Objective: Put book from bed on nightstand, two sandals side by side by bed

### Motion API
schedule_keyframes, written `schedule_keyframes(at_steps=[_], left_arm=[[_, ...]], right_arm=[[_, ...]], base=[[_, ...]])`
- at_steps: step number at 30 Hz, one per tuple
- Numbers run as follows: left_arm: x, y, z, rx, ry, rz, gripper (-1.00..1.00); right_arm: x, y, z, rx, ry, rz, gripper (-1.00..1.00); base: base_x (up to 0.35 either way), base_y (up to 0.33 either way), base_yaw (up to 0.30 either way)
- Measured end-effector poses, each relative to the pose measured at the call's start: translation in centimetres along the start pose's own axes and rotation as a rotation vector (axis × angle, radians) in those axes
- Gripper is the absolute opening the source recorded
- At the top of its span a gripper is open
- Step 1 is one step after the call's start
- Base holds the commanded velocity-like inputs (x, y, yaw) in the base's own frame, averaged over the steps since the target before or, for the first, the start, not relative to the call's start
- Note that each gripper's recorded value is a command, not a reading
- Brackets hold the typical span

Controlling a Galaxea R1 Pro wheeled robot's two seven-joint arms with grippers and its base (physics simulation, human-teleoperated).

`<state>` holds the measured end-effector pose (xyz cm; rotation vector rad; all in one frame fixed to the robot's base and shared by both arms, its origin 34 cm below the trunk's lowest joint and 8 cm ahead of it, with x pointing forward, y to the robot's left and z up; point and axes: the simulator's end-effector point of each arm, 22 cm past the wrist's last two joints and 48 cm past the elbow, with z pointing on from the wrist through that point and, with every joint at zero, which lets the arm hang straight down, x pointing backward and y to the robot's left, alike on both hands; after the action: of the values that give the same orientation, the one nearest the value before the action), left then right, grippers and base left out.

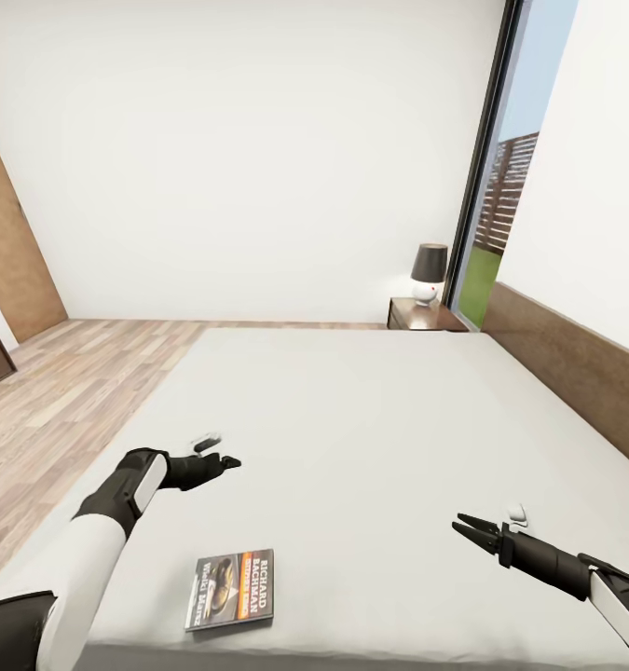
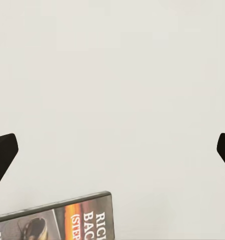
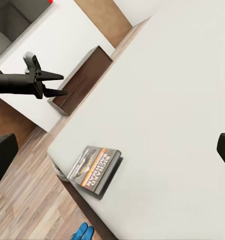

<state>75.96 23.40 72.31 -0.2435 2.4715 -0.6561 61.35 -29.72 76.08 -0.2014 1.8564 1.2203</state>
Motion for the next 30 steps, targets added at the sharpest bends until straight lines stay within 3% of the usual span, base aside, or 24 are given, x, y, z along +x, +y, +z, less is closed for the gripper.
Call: schedule_keyframes(at_steps=[30], left_arm=[[3.3,2.4,3.9,0.007,0.002,0.003,1.0]], right_arm=[[4.5,-3.4,0.4,0.0,-0.001,-0.002,1.0]], base=[[0.0,0.0,0.0]])
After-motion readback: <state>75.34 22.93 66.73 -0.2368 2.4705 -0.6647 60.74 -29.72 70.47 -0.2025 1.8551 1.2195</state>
